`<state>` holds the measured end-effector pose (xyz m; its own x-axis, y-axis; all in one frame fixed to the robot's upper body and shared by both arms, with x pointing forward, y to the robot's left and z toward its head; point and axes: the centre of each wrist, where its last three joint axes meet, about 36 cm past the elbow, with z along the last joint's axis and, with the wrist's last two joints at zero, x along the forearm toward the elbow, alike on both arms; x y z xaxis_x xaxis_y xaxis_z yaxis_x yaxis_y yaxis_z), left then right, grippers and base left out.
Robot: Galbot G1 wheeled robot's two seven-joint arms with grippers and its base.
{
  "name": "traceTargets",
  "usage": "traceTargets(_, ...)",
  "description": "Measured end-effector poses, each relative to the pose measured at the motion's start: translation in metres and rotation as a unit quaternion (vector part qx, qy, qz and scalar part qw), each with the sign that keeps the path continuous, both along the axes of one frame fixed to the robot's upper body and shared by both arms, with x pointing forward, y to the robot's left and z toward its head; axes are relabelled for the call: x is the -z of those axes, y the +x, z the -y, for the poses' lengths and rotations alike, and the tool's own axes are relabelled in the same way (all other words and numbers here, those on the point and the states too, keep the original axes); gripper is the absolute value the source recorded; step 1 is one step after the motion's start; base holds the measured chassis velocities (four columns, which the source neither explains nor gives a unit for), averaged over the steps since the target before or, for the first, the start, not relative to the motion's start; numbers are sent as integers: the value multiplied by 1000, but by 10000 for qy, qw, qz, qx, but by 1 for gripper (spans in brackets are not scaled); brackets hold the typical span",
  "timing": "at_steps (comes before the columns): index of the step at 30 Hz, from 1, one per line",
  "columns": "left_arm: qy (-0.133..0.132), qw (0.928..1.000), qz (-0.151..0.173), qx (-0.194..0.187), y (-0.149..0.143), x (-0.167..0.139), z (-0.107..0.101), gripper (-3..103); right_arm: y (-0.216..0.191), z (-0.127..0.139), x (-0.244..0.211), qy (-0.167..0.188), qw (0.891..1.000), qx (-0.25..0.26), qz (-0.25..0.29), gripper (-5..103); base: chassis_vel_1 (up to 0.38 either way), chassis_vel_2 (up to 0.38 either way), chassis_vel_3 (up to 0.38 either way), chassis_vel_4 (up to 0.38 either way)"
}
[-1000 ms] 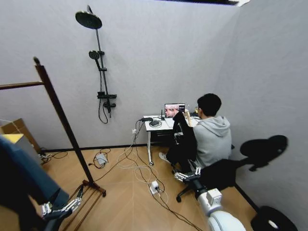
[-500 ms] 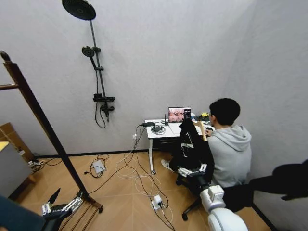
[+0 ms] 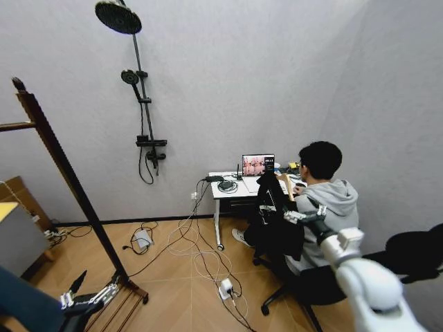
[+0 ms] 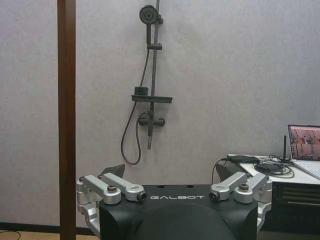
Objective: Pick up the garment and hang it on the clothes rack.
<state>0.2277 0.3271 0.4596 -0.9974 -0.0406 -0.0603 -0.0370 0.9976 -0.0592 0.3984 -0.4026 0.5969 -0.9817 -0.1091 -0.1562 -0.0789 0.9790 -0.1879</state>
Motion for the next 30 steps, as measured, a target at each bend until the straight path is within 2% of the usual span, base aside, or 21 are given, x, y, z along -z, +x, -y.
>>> traceTargets(3,0,10000,0,-1,0,0,0,100,36,30,-4,11,9998,137,136,100,0,0,0,0)
traceTargets(8,0,10000,0,-1,0,0,0,100,60,44,-5,54,9994,321,88,100,0,0,0,0)
traceTargets(11,0,10000,0,0,0,0,0,100,76,50,-1,145,9996,233,79,100,0,0,0,0)
traceTargets(19,0,10000,0,-1,0,0,0,100,110,51,11,300,9994,-132,115,100,0,0,0,0)
traceTargets(24,0,10000,0,-1,0,0,0,100,133,53,7,306,9994,-153,83,100,0,0,0,0)
traceTargets(30,0,10000,0,0,0,0,0,100,156,44,4,404,9990,-187,-65,100,0,0,0,0)
